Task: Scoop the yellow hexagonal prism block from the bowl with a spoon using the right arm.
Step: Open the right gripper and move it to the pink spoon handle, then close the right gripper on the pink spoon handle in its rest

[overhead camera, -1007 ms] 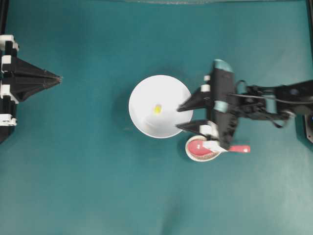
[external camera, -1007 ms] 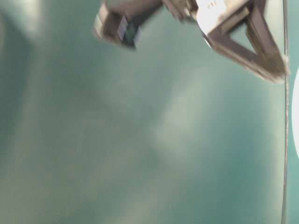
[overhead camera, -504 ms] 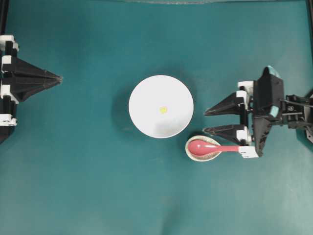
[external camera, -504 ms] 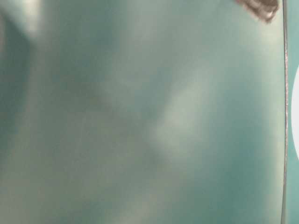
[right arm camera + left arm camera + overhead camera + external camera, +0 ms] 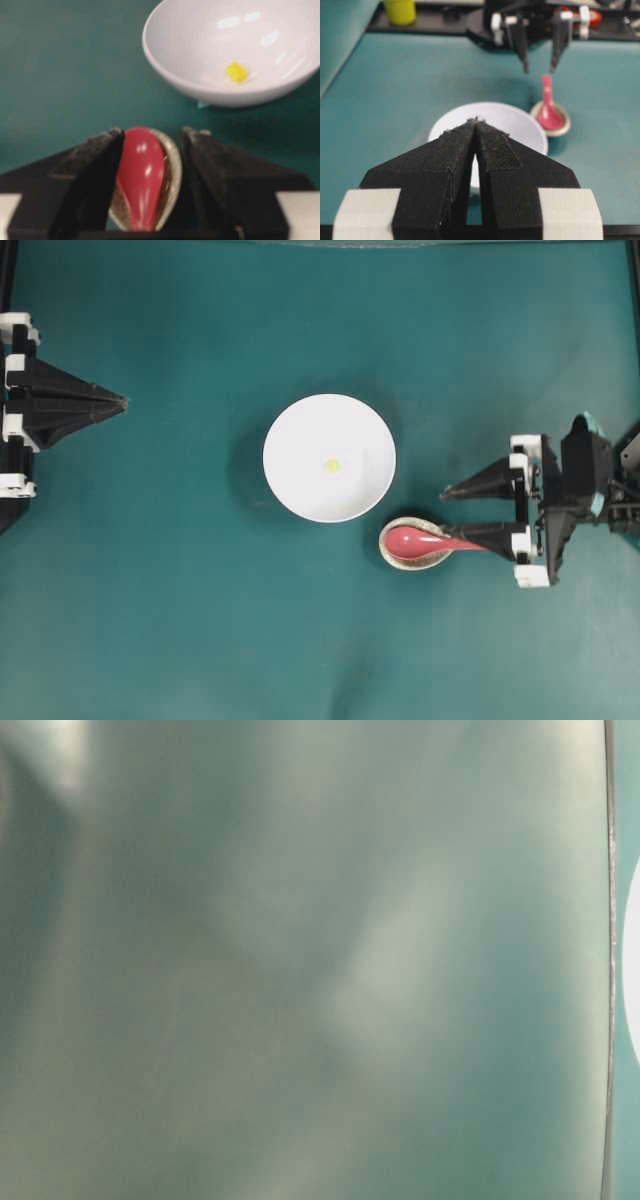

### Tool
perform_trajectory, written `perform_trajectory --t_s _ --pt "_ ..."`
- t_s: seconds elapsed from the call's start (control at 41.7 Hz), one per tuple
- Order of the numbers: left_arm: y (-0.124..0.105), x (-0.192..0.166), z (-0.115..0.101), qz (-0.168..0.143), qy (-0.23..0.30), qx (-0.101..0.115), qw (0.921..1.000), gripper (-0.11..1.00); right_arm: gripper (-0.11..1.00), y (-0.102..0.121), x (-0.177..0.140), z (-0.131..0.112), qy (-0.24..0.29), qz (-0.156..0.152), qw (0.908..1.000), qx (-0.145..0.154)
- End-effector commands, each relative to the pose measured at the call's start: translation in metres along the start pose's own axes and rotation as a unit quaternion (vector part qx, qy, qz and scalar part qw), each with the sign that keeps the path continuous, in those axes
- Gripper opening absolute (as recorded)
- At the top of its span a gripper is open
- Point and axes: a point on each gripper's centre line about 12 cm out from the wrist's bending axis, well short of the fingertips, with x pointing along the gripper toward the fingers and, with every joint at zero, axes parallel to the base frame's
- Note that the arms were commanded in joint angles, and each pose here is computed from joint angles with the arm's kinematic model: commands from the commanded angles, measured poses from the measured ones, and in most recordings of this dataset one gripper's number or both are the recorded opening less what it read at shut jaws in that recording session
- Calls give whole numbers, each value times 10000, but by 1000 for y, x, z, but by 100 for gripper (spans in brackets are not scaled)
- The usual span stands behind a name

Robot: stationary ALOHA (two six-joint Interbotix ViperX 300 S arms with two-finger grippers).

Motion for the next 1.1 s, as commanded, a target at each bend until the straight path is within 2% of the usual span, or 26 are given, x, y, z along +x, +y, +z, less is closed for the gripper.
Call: perform_trajectory --t_s 0.0,0.264,0.552,0.887,1.079 --pt "0 2 5 -1 -54 8 10000 0 55 4 1 -5 -106 56 9999 -46" --pt "0 2 5 6 -54 7 10000 0 55 9 -5 -30 34 212 9997 -79" --pt "0 3 4 6 -23 7 10000 0 55 11 -10 -41 188 299 9993 -82" --pt "0 3 3 -2 0 8 10000 0 47 8 -11 -52 396 242 9987 -196" --pt "0 3 3 -2 -8 8 10000 0 47 6 -11 -57 484 201 9983 -241"
